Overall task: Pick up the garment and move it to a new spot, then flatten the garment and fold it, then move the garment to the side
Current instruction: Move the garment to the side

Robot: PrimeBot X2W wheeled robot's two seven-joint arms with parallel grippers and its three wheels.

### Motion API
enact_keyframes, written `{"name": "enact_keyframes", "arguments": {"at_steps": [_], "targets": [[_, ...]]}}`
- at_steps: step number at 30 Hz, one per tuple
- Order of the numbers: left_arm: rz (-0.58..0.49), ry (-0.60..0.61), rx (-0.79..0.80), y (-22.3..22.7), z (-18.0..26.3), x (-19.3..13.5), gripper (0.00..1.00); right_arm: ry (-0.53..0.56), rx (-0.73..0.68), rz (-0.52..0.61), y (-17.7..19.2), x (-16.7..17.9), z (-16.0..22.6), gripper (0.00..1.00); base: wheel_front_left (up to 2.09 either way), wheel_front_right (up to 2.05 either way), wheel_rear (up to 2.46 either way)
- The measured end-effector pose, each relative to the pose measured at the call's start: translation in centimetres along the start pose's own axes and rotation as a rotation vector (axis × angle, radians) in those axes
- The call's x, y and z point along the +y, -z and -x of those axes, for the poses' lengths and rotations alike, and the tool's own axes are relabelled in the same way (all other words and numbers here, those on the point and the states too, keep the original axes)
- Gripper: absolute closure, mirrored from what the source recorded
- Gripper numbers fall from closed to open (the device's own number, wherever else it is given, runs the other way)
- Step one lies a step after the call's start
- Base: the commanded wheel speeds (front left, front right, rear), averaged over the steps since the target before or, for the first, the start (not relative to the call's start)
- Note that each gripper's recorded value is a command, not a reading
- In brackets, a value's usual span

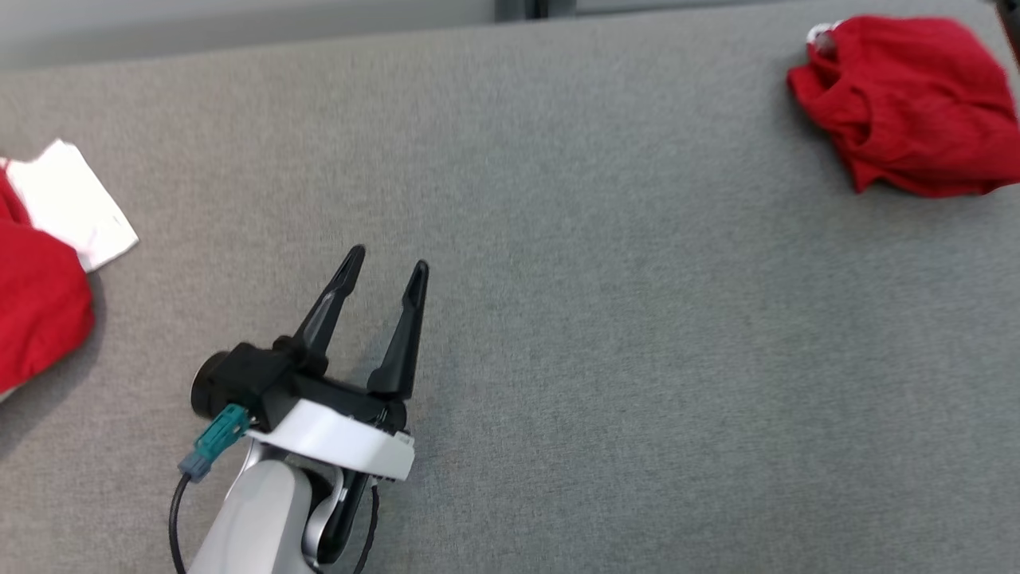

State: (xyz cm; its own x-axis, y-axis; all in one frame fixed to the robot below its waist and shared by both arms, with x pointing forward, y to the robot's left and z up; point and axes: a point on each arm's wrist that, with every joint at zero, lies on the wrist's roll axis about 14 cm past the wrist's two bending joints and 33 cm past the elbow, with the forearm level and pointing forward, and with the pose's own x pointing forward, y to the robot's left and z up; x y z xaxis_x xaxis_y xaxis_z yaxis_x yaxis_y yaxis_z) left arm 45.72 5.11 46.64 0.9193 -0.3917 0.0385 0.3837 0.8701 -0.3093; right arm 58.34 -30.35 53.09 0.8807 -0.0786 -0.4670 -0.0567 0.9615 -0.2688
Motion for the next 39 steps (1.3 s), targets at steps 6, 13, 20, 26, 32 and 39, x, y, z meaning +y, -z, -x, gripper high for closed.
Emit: {"name": "enact_keyframes", "arguments": {"at_steps": [6, 13, 20, 26, 32, 39], "targets": [[-0.030, -0.040, -0.065, -3.1, 2.3, 0.1, 0.00, -0.049, -0.176, -0.041, -3.0, 0.9, 5.1, 0.00, 0.00, 0.00, 0.00], [-0.055, -0.084, -0.127, -5.7, 4.6, 0.6, 0.00, -0.116, -0.308, -0.101, -2.8, 2.5, 9.7, 0.00, 0.00, 0.00, 0.00], [-0.082, -0.158, -0.168, -7.4, 7.1, 2.3, 0.00, -0.151, -0.437, -0.170, -1.8, 3.4, 12.3, 0.00, 0.00, 0.00, 0.00], [-0.099, -0.241, -0.189, -8.2, 9.6, 4.3, 0.00, -0.151, -0.522, -0.264, 0.3, 4.2, 13.4, 0.00, 0.00, 0.00, 0.00], [-0.102, -0.276, -0.199, -8.5, 10.8, 5.1, 0.00, -0.163, -0.570, -0.320, 2.2, 6.4, 14.3, 0.00, 0.00, 0.00, 0.00], [-0.098, -0.290, -0.193, -8.2, 11.7, 5.2, 0.00, -0.179, -0.617, -0.342, 4.1, 9.4, 16.4, 0.00, 0.00, 0.00, 0.00]]}}
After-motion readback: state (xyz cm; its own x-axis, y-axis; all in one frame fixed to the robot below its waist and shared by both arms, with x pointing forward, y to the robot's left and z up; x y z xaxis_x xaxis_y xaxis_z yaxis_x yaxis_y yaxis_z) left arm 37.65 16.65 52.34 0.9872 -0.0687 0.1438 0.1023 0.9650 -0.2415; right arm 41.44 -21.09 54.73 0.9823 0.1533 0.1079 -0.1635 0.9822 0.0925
